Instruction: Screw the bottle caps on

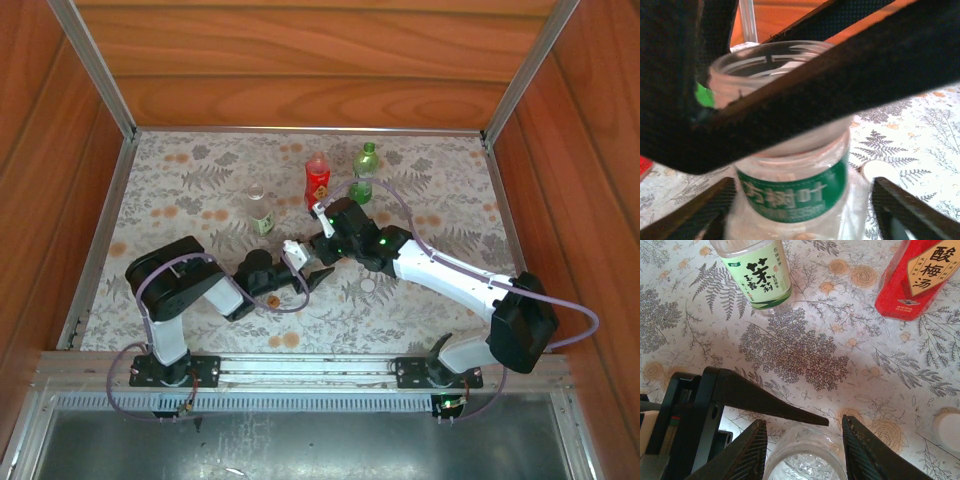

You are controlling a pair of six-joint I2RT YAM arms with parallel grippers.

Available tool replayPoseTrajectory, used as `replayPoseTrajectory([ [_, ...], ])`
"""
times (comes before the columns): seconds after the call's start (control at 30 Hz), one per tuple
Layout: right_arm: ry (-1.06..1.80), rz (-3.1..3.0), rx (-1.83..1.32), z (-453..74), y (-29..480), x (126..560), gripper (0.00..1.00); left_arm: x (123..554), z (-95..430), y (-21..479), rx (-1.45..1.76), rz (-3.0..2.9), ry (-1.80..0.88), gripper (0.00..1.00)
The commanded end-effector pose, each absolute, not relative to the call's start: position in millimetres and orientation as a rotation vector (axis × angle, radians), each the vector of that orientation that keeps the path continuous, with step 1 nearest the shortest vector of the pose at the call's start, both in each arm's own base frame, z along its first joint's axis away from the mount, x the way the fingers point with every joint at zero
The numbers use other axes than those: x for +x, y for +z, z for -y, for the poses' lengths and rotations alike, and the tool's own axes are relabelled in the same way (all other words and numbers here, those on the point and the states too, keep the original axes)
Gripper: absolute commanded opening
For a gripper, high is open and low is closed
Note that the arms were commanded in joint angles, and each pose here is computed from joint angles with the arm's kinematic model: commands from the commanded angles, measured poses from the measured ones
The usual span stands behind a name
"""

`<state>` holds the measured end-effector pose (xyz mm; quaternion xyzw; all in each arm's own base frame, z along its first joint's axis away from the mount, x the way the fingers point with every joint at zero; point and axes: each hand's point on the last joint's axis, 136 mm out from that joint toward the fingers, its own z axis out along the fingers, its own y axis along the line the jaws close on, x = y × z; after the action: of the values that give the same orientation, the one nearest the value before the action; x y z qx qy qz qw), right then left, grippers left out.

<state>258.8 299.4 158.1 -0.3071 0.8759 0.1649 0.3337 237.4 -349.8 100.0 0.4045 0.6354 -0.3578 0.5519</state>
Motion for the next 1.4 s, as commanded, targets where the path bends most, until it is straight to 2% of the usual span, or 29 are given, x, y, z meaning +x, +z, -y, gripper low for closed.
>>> replayPoseTrajectory([
  [0.0,0.420,-2.302,-0.818,-295.8,154.4,252.8,0.45,233.9,356.8,104.7,0.976,-1.459,-0.881,0.62],
  [0.07,0.412,-2.301,-0.807,-294.0,155.1,253.4,0.45,234.2,357.1,104.3,0.974,-1.461,-0.883,0.57],
  [0.23,0.401,-2.284,-0.783,-287.2,157.0,252.8,0.49,239.8,363.5,109.9,0.962,-1.448,-0.898,0.53],
  [0.43,0.363,-2.273,-0.748,-274.5,155.0,253.1,0.59,248.5,373.2,109.4,0.961,-1.437,-0.900,0.53],
  [0.67,0.354,-2.287,-0.734,-267.7,143.0,252.0,0.46,253.2,376.5,108.5,0.948,-1.442,-0.904,0.53],
  [0.7,0.354,-2.284,-0.731,-267.8,143.7,252.4,0.45,253.8,376.5,107.9,0.947,-1.445,-0.904,0.56],
  [0.77,0.355,-2.273,-0.722,-267.1,145.4,254.4,0.43,254.9,377.0,108.3,0.939,-1.449,-0.906,0.73],
  [0.8,0.358,-2.265,-0.716,-267.1,146.8,255.4,0.42,256.0,377.7,108.3,0.937,-1.448,-0.903,0.78],
  [0.87,0.375,-2.252,-0.667,-263.9,149.3,260.4,0.42,262.1,379.1,109.3,0.912,-1.455,-0.895,0.82],
  [1.1,0.415,-2.228,-0.593,-250.6,154.6,271.5,0.40,270.7,390.3,108.8,0.932,-1.422,-0.877,0.84],
  [1.23,0.371,-2.235,-0.613,-243.7,154.0,272.8,0.39,271.6,393.8,105.4,0.945,-1.419,-0.880,0.78],
  [1.37,0.357,-2.245,-0.618,-239.1,153.9,273.1,0.39,270.2,394.7,101.4,0.963,-1.420,-0.901,0.77],
])
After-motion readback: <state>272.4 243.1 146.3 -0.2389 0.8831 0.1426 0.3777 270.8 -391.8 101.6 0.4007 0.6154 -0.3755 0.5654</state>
